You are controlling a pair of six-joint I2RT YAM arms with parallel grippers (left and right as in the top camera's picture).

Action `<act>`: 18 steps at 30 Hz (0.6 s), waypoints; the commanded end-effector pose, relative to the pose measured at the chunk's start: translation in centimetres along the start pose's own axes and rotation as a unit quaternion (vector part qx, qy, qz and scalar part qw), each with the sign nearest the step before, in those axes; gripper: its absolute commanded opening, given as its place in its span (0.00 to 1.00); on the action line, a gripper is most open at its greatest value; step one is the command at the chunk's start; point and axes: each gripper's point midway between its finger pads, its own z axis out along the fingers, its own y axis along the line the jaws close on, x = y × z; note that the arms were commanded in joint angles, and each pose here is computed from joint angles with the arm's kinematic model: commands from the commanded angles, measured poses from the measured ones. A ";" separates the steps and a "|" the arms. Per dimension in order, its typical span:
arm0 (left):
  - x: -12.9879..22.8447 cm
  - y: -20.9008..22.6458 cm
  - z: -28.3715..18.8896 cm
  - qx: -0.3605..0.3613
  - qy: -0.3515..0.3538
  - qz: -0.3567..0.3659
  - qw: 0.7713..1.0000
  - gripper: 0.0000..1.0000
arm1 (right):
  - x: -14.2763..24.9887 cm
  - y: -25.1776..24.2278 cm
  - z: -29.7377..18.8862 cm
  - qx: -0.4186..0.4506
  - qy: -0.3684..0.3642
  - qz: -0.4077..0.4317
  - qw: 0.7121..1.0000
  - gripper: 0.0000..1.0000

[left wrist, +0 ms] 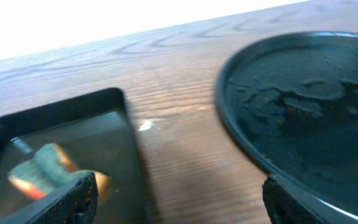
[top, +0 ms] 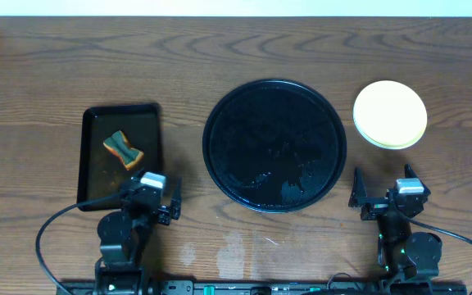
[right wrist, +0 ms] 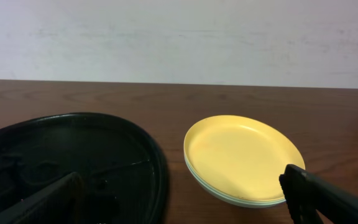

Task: Clean dirty plates on tray and stack at the side

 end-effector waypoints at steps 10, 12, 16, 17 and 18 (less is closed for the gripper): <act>-0.4 4.0 -1.3 -0.122 -0.031 -0.093 0.988 0.85 | 0.1 -0.4 0.0 0.008 0.000 0.007 1.000 0.99; -0.8 4.1 -1.5 -0.126 -0.040 -0.092 0.987 0.85 | 0.1 -0.4 0.0 0.008 0.000 0.007 1.000 0.99; -1.3 4.1 -1.6 -0.125 -0.051 -0.091 0.987 0.85 | 0.1 -0.4 0.0 0.008 0.000 0.007 1.000 0.99; -1.5 4.1 -1.7 -0.125 -0.056 -0.090 0.987 0.85 | 0.1 -0.4 0.0 0.008 0.000 0.007 1.000 0.99; -1.7 4.1 -1.8 -0.124 -0.060 -0.090 0.986 0.85 | 0.1 -0.4 0.0 0.008 0.000 0.007 1.000 0.99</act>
